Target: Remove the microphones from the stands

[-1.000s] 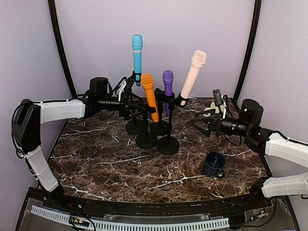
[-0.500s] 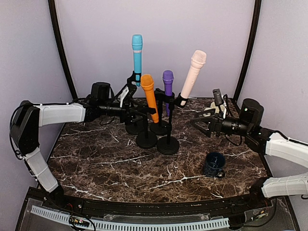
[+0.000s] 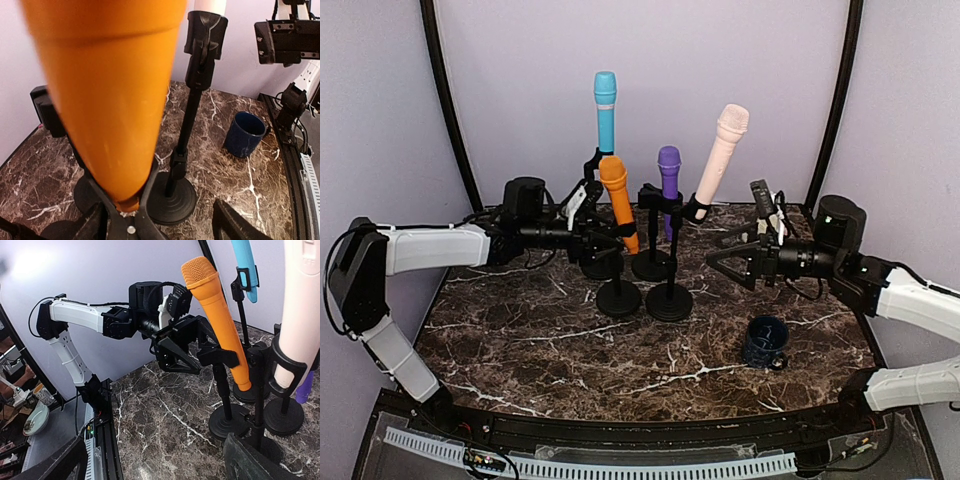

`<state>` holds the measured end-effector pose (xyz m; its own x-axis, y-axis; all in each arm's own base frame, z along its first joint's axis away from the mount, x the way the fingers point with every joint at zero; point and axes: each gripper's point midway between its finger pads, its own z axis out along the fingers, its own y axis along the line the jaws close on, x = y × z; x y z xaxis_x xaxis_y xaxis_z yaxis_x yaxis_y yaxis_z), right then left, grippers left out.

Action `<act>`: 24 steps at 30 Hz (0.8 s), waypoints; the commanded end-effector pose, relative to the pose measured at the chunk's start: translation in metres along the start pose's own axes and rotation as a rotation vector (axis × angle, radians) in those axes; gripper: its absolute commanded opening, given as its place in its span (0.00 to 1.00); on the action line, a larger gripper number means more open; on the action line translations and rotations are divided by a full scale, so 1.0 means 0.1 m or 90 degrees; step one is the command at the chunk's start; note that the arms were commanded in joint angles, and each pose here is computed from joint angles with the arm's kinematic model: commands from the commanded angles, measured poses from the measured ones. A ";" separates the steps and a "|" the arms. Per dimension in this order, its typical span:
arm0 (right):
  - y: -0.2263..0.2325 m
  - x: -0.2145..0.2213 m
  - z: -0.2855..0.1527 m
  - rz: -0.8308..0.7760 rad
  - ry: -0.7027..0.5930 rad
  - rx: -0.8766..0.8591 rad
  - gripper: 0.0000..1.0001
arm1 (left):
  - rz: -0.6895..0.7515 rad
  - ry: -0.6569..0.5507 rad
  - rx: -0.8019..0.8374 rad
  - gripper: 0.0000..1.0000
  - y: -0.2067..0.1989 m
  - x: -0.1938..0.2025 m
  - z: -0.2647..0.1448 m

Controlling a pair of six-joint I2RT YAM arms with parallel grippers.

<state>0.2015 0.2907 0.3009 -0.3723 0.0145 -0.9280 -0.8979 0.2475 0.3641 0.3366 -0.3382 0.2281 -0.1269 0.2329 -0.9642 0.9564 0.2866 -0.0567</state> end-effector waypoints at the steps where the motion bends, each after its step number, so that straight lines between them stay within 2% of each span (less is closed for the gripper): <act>1: 0.19 -0.20 0.06 -0.048 -0.017 -0.003 0.94 | 0.036 -0.018 -0.043 0.74 0.01 -0.15 -0.07; 8: 0.38 -0.35 0.34 -0.107 -0.020 0.050 0.90 | 0.053 -0.023 -0.095 0.73 0.04 -0.18 -0.15; 13: 0.44 -0.55 0.71 -0.149 -0.027 0.137 0.91 | 0.042 -0.030 -0.115 0.87 0.01 -0.20 -0.24; 16: 0.31 -0.70 0.93 -0.150 -0.028 0.201 0.93 | 0.025 -0.034 -0.125 0.91 -0.01 -0.24 -0.31; 24: -0.07 -0.98 1.41 -0.142 0.008 0.335 0.96 | -0.057 -0.032 -0.184 0.93 0.00 -0.15 -0.51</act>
<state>0.2493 0.4254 0.3705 -0.1918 -0.0873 -0.9775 -0.8137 0.5710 0.1087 0.3326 -0.3064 0.2561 -0.1224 0.1948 -0.9732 0.8640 0.5035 -0.0079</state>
